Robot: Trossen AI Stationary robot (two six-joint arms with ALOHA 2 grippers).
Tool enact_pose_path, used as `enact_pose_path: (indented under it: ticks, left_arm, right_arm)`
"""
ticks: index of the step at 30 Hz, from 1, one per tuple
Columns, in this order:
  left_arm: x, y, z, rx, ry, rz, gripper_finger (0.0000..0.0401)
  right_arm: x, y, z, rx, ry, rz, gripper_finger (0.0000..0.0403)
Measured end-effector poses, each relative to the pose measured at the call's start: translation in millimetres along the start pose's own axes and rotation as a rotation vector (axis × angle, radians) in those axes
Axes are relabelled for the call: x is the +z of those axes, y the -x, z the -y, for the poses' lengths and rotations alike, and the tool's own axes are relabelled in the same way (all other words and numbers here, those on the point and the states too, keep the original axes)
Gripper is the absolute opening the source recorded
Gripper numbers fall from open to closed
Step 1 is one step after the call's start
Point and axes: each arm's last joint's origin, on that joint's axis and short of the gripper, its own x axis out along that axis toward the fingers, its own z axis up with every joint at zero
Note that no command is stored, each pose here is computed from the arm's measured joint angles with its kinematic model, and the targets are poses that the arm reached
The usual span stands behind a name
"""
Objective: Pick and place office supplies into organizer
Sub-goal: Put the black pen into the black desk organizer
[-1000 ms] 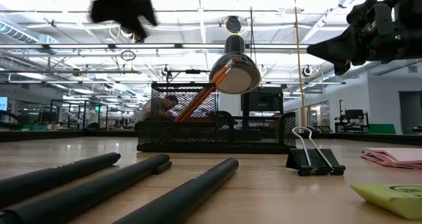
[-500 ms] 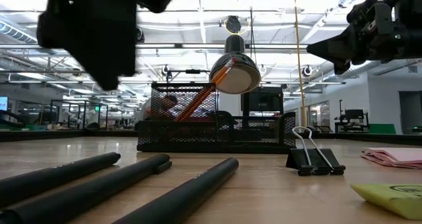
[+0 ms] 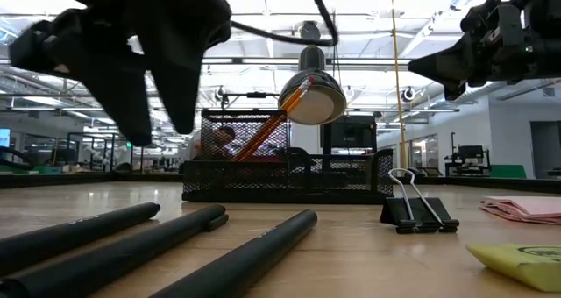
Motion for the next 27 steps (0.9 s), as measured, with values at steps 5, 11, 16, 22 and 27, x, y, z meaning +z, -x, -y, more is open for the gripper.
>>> enact_pose_path:
  ticks: [5, 11, 16, 22, 27]
  left_arm:
    - [-2.0, 0.1, -2.2, 0.023, 0.005, -0.015, 0.0182]
    - [-0.8, -2.4, -8.2, 0.070, 0.009, -0.041, 0.0220]
    - [-1.9, -9.1, -8.8, 0.076, 0.016, -0.071, 0.0238]
    - [-3.6, -29.8, -5.6, 0.071, 0.008, -0.117, 0.0239]
    - [-6.3, -47.1, -2.6, 0.061, -0.010, -0.172, 0.0239]
  right_arm:
    - [-1.6, 0.0, 0.2, -0.003, 0.002, -0.016, 0.0009]
    - [-1.7, 0.0, 0.3, -0.005, 0.002, -0.017, 0.0009]
    - [-1.7, 0.0, 0.3, -0.005, 0.002, -0.017, 0.0009]
    - [-2.0, -0.1, 0.3, -0.006, 0.008, -0.020, 0.0009]
    - [-2.4, -0.2, 0.3, -0.006, 0.009, -0.024, 0.0009]
